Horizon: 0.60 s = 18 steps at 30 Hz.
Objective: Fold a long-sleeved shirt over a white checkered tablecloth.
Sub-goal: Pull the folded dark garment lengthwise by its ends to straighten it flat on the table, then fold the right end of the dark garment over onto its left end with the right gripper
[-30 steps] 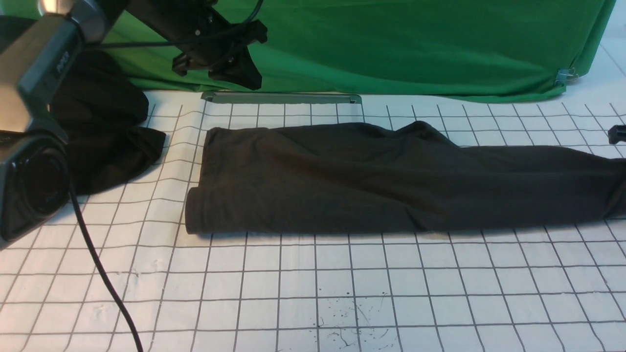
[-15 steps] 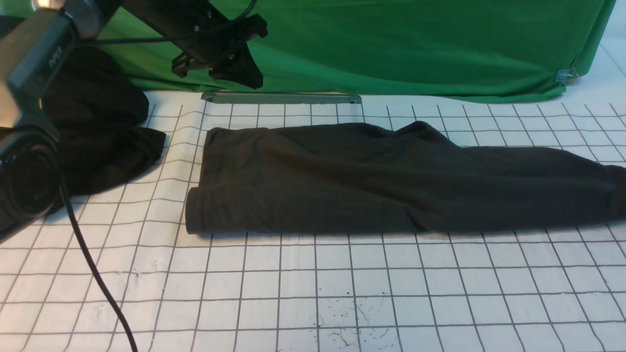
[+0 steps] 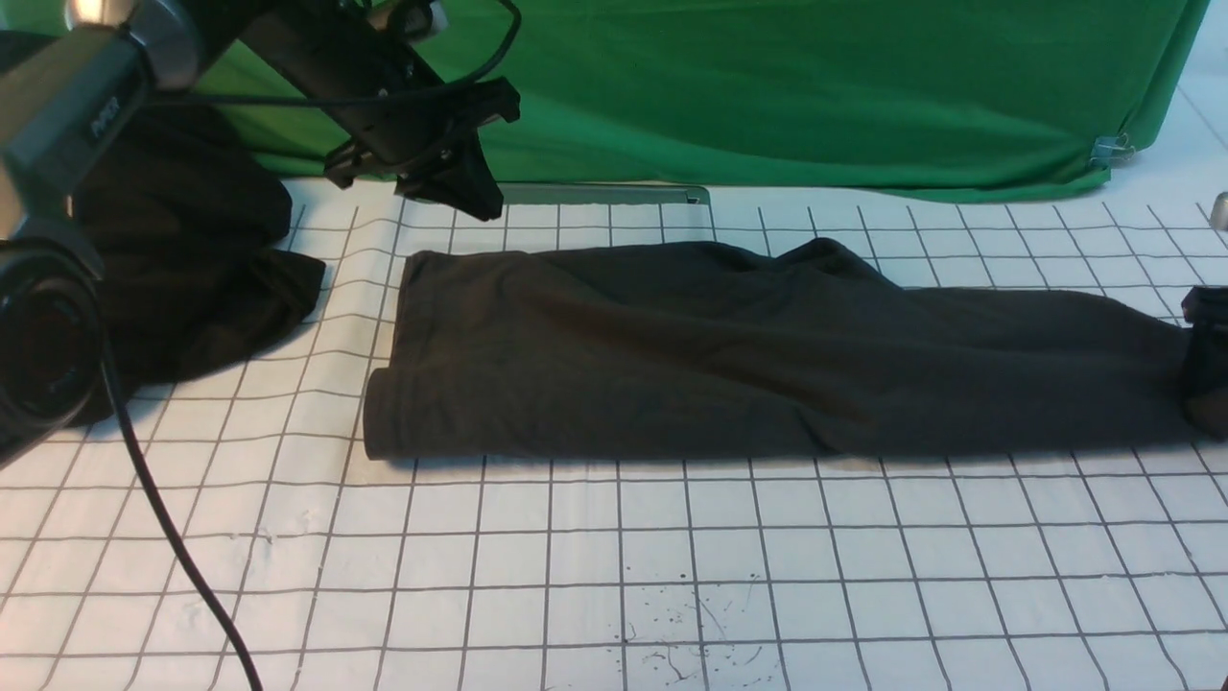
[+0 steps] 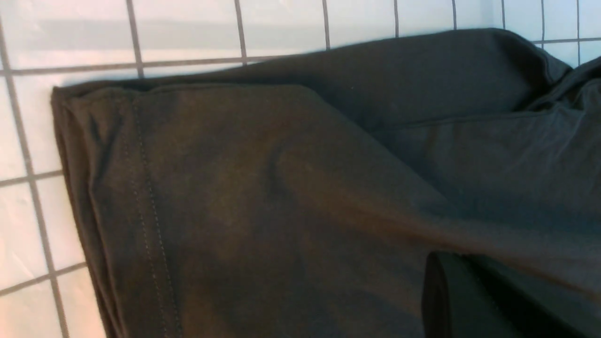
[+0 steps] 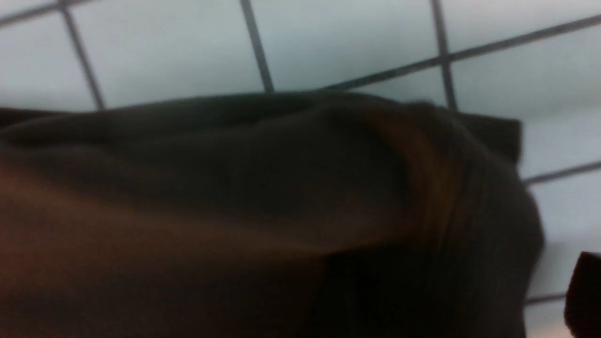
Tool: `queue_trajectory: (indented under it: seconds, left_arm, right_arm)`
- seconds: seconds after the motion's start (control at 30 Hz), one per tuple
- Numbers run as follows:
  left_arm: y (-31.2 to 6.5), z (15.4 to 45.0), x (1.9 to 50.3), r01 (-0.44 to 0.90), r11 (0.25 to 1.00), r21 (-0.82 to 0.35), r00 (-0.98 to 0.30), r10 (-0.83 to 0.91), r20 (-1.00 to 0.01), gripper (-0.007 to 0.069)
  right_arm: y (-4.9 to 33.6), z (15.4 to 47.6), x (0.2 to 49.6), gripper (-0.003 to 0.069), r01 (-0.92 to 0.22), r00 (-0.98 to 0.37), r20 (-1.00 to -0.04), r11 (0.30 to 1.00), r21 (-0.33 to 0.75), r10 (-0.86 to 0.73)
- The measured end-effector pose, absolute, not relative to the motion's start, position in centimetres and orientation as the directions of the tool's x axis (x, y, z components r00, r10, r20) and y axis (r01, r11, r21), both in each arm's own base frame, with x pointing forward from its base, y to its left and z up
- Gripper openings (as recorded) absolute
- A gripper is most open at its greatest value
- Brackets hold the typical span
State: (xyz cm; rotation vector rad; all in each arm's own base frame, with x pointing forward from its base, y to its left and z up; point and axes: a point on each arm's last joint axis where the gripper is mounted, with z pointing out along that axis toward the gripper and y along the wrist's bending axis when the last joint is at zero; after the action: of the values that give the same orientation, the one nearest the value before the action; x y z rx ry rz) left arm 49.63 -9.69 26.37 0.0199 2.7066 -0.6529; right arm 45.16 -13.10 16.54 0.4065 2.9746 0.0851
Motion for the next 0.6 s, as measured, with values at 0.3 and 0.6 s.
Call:
queue_trajectory:
  seconds: [0.3,0.6]
  left_arm:
    - [-9.5,24.3,50.3,0.079,0.902,-0.425,-0.944,-0.069,-0.321,0.0034]
    - [-9.1,28.9,46.8,0.127,0.9,-0.416,-0.934,-0.033,-0.356,0.0038]
  right_arm:
    - [-12.9,16.1,45.3,0.0079,0.256,-0.956,-0.124,0.963,0.091,0.266]
    - [-15.6,21.2,43.9,0.001,0.271,-0.935,-0.225,0.962,0.042,0.273]
